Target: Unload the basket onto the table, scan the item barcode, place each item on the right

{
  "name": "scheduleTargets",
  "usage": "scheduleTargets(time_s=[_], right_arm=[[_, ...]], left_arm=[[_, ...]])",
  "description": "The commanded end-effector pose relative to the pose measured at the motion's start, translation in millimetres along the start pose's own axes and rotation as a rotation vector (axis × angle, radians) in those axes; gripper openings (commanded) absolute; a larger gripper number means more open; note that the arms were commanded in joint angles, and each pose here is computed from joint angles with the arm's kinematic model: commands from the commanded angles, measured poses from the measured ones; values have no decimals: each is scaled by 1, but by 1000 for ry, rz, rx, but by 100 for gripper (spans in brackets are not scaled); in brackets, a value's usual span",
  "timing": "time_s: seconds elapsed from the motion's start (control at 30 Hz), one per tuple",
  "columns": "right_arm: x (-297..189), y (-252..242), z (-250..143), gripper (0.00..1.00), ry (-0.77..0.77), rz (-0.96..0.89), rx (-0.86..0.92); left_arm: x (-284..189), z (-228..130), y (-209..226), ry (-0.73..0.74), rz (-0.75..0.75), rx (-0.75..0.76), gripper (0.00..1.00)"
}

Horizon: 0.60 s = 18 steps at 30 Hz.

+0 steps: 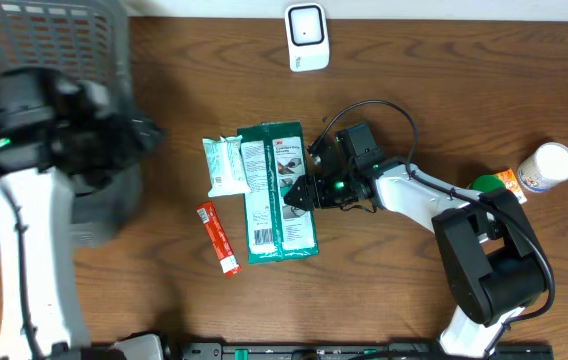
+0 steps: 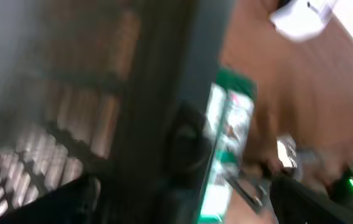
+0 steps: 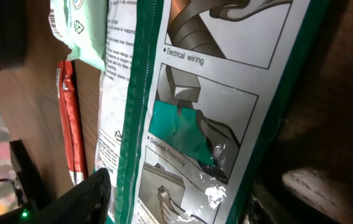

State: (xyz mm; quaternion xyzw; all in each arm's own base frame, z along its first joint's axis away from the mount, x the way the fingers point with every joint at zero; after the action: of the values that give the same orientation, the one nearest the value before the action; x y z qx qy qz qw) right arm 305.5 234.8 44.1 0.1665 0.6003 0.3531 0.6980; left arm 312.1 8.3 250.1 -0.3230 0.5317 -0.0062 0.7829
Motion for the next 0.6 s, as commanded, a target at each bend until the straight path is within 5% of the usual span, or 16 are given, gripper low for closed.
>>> scheduleTargets(time_s=[0.0,0.33,0.57], right_arm=[[12,-28,-20,65,48,-126,53],[12,-28,-21,65,51,-128,54],[12,-28,-21,65,51,-127,54]], left_arm=[[24,-15,-6,113,-28,30,93],[-26,36,26,-208,157,-66,93],[-96,83,22,-622,247,94,93]])
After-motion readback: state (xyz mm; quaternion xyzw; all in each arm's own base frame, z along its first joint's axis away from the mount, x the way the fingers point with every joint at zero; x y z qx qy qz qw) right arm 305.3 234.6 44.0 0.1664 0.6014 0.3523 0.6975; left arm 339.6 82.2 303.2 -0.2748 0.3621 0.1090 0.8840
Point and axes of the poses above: each gripper's point midway between its finger pads, its own x axis out along the fingers, its own y axis along the line the jaws close on, z = x × y, the point moved 4 cm from there along -x, back along the fingers, and after that the axes turned 2 degrees about -x, right-handed, at the moved point
